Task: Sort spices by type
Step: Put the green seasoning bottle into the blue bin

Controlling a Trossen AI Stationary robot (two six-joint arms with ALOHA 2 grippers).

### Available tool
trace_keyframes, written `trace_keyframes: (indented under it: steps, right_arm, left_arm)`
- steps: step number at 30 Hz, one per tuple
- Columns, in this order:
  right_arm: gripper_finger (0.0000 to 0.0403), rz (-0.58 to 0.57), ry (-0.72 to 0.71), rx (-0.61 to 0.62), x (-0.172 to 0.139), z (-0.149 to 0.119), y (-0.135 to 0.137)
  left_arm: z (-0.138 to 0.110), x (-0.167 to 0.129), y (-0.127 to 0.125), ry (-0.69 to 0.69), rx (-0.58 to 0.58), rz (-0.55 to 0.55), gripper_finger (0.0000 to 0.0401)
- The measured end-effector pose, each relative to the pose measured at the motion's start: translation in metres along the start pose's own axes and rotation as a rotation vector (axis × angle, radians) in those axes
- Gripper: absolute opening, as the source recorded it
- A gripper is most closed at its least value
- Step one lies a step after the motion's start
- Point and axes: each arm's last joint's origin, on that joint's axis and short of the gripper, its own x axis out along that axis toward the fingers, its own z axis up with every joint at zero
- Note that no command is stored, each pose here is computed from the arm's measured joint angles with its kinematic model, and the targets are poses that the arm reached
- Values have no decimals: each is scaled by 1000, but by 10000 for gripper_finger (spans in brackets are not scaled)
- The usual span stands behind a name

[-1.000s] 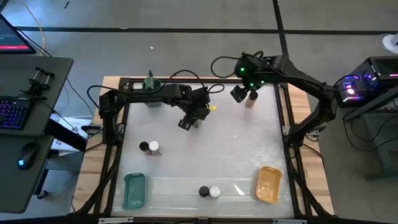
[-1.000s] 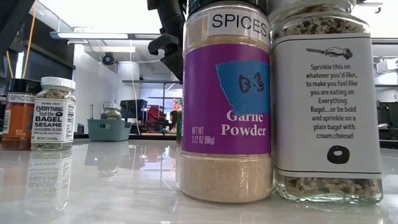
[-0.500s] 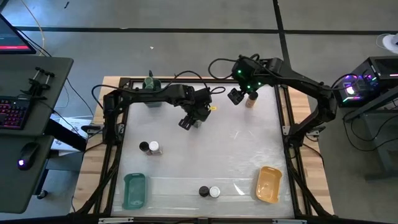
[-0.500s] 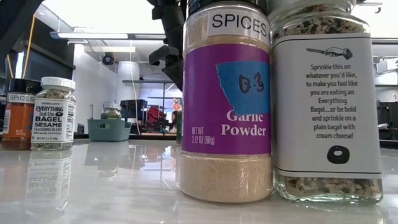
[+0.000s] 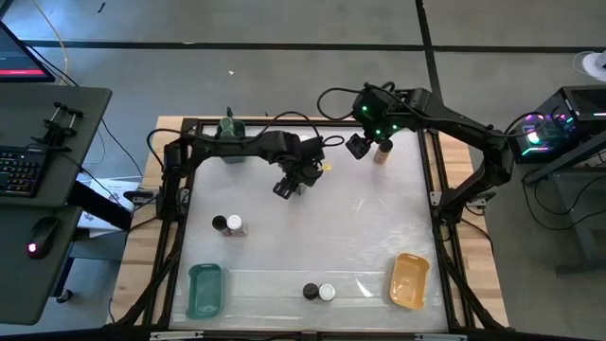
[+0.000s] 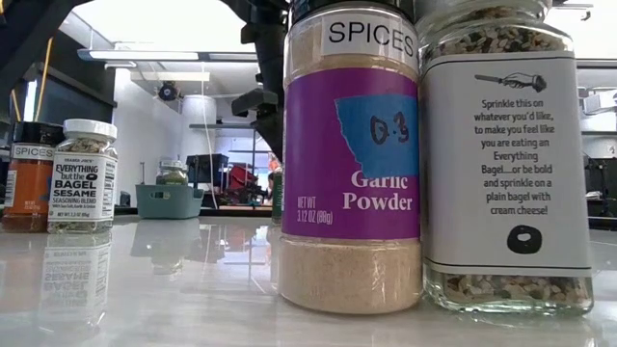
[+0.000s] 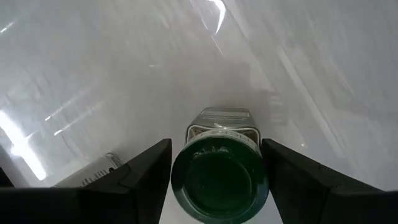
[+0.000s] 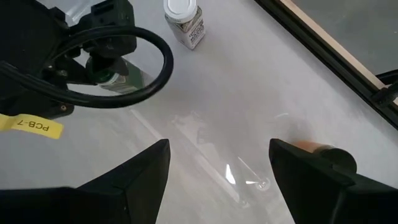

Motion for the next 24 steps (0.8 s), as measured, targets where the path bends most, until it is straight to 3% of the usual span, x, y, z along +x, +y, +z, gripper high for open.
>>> trace_keyframes:
  steps: [10, 15, 18, 24]
  right_arm:
    - [271, 3, -1, -3, 0, 0, 0]
    - [271, 4, -2, -6, 0, 0, 0]
    - [271, 5, -4, -6, 0, 0, 0]
    - [271, 7, -10, -7, 0, 1, 1]
  left_arm:
    - [-13, 0, 9, -14, -71, -39, 233]
    - [-14, 9, 6, -36, 6, -83, 230]
    - [-10, 15, 4, -56, 50, -40, 229]
    - [-15, 25, 0, -34, 63, -53, 229]
